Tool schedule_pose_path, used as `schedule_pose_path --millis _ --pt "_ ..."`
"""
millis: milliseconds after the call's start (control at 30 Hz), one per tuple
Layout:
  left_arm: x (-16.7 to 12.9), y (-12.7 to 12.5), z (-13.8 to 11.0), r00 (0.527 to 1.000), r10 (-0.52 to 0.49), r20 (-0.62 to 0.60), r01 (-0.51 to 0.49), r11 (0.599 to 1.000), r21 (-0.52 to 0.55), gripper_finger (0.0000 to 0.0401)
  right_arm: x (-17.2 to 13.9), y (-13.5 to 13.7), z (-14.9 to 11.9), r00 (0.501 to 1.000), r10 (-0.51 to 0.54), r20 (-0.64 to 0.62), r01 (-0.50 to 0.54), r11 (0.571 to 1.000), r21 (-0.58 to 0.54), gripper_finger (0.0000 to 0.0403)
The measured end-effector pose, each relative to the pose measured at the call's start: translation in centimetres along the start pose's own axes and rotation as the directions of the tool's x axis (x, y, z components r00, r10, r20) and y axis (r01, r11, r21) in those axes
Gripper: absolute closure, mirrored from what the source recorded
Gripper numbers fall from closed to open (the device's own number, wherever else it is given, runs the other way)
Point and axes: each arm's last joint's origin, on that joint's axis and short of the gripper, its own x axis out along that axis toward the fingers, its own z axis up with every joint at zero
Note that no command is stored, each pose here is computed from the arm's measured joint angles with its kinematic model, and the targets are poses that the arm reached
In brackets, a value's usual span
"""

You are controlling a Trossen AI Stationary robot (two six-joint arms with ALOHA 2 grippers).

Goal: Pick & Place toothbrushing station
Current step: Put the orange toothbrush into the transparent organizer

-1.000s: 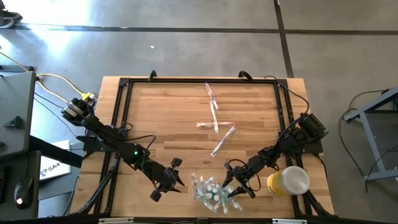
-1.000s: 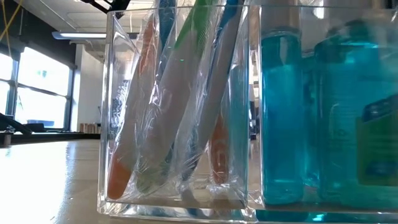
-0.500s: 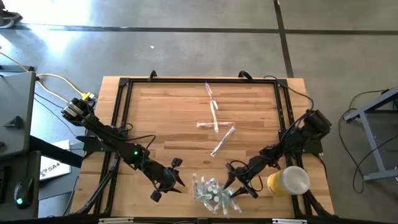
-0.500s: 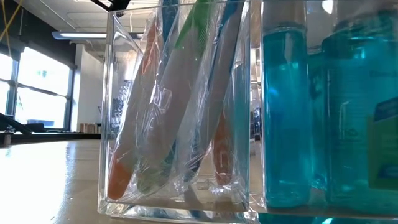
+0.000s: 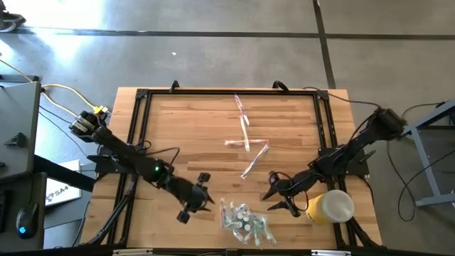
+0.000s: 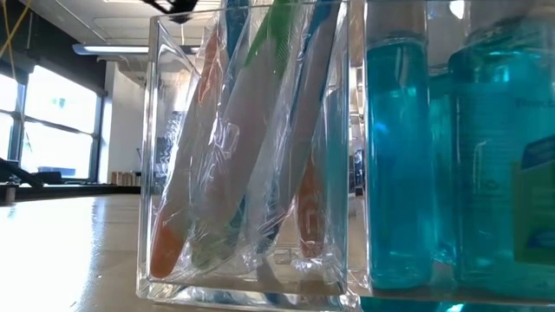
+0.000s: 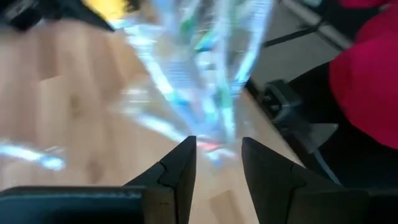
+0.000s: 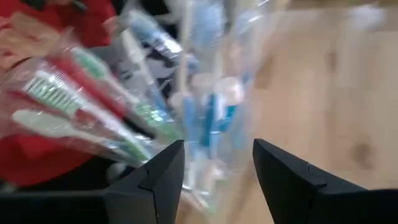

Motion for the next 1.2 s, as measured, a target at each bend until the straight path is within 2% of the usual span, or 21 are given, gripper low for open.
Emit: schedule_pose_path --millis 167,300,367,533,633,733,833,900,1100,1200 --pt "-1.1 3.3 1.5 0.988 0.078 -0.134 -0.079 0.997 0.001 0.0276 -2.1 -0.2 1.0 0.986 -0.163 0.032 0.163 0.987 0.002 0.022" --pt "-2.0 6.6 2.9 0.976 0.16 -0.148 -0.155 0.987 0.05 0.0276 -3.5 -0.5 1.5 0.945 -0.321 0.063 0.322 0.947 0.005 0.022" --pt "-2.5 8.5 3.2 0.971 0.184 -0.15 -0.177 0.982 0.062 0.0276 -4.0 -0.8 1.6 0.91 -0.407 0.072 0.408 0.913 0.005 0.022" --pt "-3.9 13.7 2.8 0.987 0.096 -0.131 -0.092 0.995 0.039 0.0276 -5.1 -1.3 1.5 0.813 -0.576 0.083 0.579 0.816 -0.006 0.022" --pt "-5.1 17.1 2.4 0.985 0.14 -0.101 -0.141 0.99 -0.006 0.0276 -5.7 -1.6 1.4 0.749 -0.657 0.089 0.66 0.751 -0.017 0.022" --pt "-6.1 20.3 1.9 0.986 0.16 -0.055 -0.163 0.985 -0.056 0.0276 -6.4 -1.8 1.4 0.668 -0.737 0.105 0.743 0.669 -0.025 0.022" --pt "-6.8 22.9 1.1 0.982 0.186 -0.023 -0.188 0.978 -0.094 0.0276 -7.5 -2.3 1.4 0.567 -0.815 0.118 0.822 0.568 -0.031 0.022" --pt "-6.8 24.2 0.8 0.976 0.219 -0.003 -0.218 0.971 -0.101 0.0276 -8.2 -2.7 1.2 0.522 -0.847 0.101 0.853 0.52 -0.053 0.022" --pt "-5.2 26.0 -1.0 0.973 0.226 -0.048 -0.231 0.963 -0.136 0.0276 -9.7 -4.1 0.7 0.453 -0.891 0.018 0.891 0.452 -0.036 0.022" --pt "-4.5 26.3 -1.6 0.974 0.214 -0.072 -0.223 0.964 -0.145 0.0276 -9.9 -4.7 0.4 0.434 -0.901 -0.027 0.899 0.435 -0.053 0.022"
